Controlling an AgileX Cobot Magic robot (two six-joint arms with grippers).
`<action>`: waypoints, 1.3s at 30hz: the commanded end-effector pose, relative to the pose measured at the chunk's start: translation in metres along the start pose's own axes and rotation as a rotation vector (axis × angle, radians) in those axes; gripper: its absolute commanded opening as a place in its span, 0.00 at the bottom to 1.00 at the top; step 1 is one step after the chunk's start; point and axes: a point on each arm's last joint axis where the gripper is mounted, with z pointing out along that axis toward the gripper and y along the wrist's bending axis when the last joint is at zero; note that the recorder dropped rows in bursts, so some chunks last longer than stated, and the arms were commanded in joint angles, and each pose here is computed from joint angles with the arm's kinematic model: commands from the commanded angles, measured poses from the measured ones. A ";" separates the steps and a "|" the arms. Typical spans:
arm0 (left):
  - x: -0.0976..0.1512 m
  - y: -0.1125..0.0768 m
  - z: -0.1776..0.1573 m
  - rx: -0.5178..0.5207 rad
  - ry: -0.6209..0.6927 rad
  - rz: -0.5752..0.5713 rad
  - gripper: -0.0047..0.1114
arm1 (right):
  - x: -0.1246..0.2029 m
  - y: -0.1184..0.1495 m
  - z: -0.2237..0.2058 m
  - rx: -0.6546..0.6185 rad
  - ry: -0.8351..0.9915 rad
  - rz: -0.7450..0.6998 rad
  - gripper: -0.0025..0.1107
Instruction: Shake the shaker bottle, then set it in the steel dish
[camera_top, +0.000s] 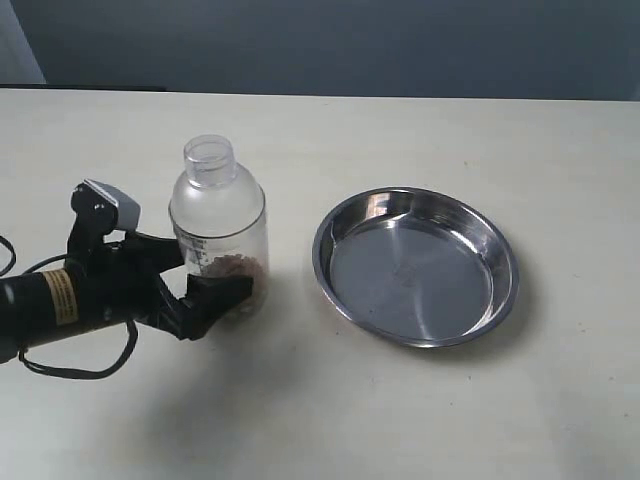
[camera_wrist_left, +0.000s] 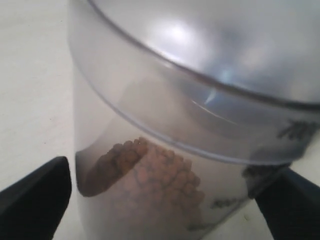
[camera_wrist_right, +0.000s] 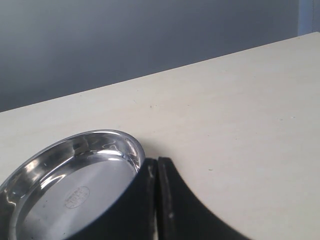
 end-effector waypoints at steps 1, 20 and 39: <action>-0.010 0.000 0.000 -0.001 -0.108 -0.025 0.83 | -0.001 0.000 0.000 -0.002 -0.012 -0.010 0.02; -0.013 0.003 0.002 -0.027 -0.110 0.135 0.93 | -0.001 0.000 0.000 -0.002 -0.012 -0.010 0.02; -0.027 0.007 0.006 -0.033 -0.189 0.144 0.93 | -0.001 0.000 0.000 -0.002 -0.012 -0.010 0.02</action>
